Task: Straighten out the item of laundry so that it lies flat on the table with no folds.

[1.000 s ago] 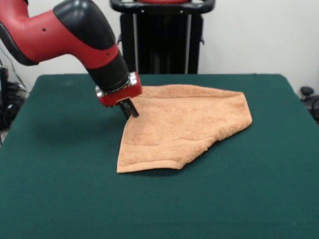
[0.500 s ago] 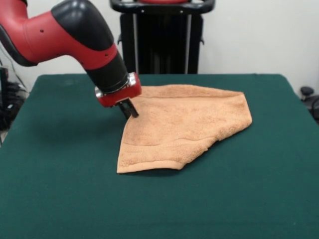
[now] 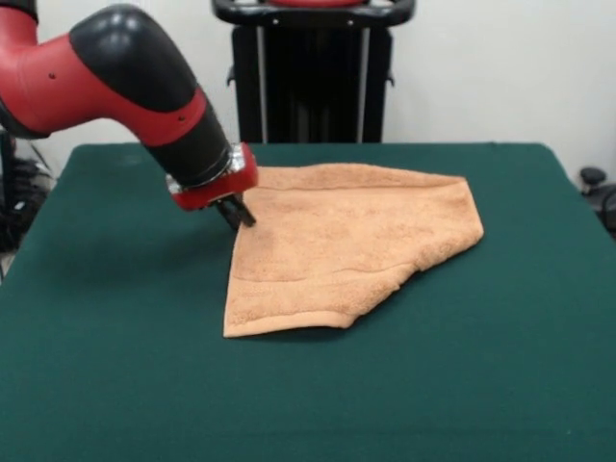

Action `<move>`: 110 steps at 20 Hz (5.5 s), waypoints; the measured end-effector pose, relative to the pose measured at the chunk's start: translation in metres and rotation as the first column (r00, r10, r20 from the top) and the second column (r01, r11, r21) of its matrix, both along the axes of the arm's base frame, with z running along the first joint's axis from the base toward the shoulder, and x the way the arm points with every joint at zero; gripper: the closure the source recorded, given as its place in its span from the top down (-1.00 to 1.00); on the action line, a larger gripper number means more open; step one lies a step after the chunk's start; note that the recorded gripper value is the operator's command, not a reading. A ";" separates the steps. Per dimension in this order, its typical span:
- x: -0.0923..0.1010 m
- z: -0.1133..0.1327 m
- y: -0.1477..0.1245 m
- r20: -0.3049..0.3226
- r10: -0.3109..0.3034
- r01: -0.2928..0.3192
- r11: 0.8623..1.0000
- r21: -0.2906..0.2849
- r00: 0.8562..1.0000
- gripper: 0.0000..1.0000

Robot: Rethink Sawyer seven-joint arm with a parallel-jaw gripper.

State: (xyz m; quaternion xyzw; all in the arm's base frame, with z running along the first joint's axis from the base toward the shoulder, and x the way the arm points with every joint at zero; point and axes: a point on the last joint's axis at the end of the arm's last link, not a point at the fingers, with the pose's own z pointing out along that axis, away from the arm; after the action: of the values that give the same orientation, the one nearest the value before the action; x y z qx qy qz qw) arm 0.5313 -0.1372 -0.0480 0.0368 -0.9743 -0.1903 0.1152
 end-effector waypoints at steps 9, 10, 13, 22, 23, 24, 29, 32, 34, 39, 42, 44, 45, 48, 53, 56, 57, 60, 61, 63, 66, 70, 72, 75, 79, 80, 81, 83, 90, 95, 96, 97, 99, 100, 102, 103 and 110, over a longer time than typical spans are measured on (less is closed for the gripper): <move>0.020 -0.004 -0.058 -0.064 0.074 -0.070 0.996 0.060 0.995 -1.00; 0.022 -0.005 -0.062 -0.064 0.085 -0.080 0.995 0.067 0.994 -1.00; 0.029 -0.005 -0.076 -0.057 0.118 -0.114 0.990 0.079 0.991 -1.00; 0.044 0.003 -0.100 -0.045 0.125 -0.122 0.990 0.066 0.991 -1.00; 0.047 0.007 -0.104 -0.043 0.122 -0.120 0.991 0.056 0.992 -1.00; 0.049 0.011 -0.109 -0.040 0.120 -0.118 0.992 0.045 0.992 -1.00; 0.056 0.048 -0.128 -0.020 0.124 -0.125 0.992 -0.016 0.992 -1.00; 0.055 0.075 -0.129 -0.014 0.134 -0.135 0.990 -0.034 0.991 -1.00; 0.053 0.101 -0.125 -0.011 0.144 -0.144 0.989 -0.044 0.990 -1.00; 0.047 0.155 -0.107 -0.013 0.169 -0.170 0.983 -0.062 0.985 -1.00; 0.044 0.182 -0.090 -0.006 0.191 -0.191 0.978 -0.081 0.982 -1.00; 0.043 0.195 -0.077 0.006 0.208 -0.207 0.973 -0.098 0.978 -1.00; 0.043 0.201 -0.070 0.012 0.216 -0.213 0.971 -0.105 0.976 -1.00; 0.045 0.213 -0.053 0.028 0.234 -0.229 0.966 -0.117 0.972 -1.00; 0.045 0.237 -0.018 0.041 0.262 -0.255 0.958 -0.127 0.964 -1.00; 0.046 0.257 -0.001 0.045 0.269 -0.261 0.956 -0.137 0.962 -1.00; 0.047 0.264 0.003 0.050 0.269 -0.260 0.955 -0.144 0.962 -1.00; 0.052 0.281 0.009 0.063 0.264 -0.252 0.955 -0.160 0.962 -1.00; 0.053 0.285 0.009 0.065 0.264 -0.250 0.954 -0.164 0.962 -1.00; 0.055 0.302 0.011 0.061 0.258 -0.244 0.954 -0.177 0.964 -1.00; 0.056 0.318 0.010 0.046 0.252 -0.240 0.953 -0.184 0.967 -1.00; 0.055 0.344 0.007 0.007 0.240 -0.235 0.954 -0.185 0.971 -1.00; 0.055 0.354 0.006 -0.008 0.235 -0.233 0.955 -0.182 0.972 -1.00; 0.057 0.366 0.004 -0.026 0.232 -0.233 0.955 -0.183 0.972 -1.00; 0.063 0.373 0.001 -0.032 0.229 -0.231 0.956 -0.181 0.973 -1.00; 0.064 0.373 0.001 -0.030 0.228 -0.230 0.956 -0.181 0.973 -1.00; 0.066 0.374 -0.001 -0.024 0.226 -0.227 0.957 -0.181 0.974 -1.00; 0.068 0.375 -0.002 -0.020 0.224 -0.224 0.957 -0.182 0.974 -1.00; 0.077 0.383 -0.007 0.005 0.215 -0.210 0.958 -0.195 0.976 -1.00; 0.085 0.385 -0.012 0.020 0.211 -0.203 0.959 -0.198 0.977 -1.00; 0.088 0.383 -0.013 0.023 0.209 -0.201 0.960 -0.193 0.978 -1.00; 0.089 0.382 -0.014 0.024 0.209 -0.201 0.961 -0.192 0.978 -1.00; 0.091 0.378 -0.016 0.023 0.209 -0.201 0.961 -0.188 0.978 -1.00; 0.091 0.376 -0.017 0.022 0.209 -0.201 0.962 -0.186 0.978 -1.00; 0.091 0.367 -0.018 0.013 0.210 -0.205 0.963 -0.172 0.978 -1.00; 0.091 0.363 -0.018 0.010 0.211 -0.206 0.964 -0.167 0.978 -1.00; 0.096 0.342 -0.025 -0.001 0.216 -0.214 0.965 -0.152 0.976 -1.00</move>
State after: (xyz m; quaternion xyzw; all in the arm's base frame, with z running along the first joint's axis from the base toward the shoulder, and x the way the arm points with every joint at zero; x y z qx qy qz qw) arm 0.6275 -0.1626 0.2943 0.1349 -0.9769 -0.1021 0.1303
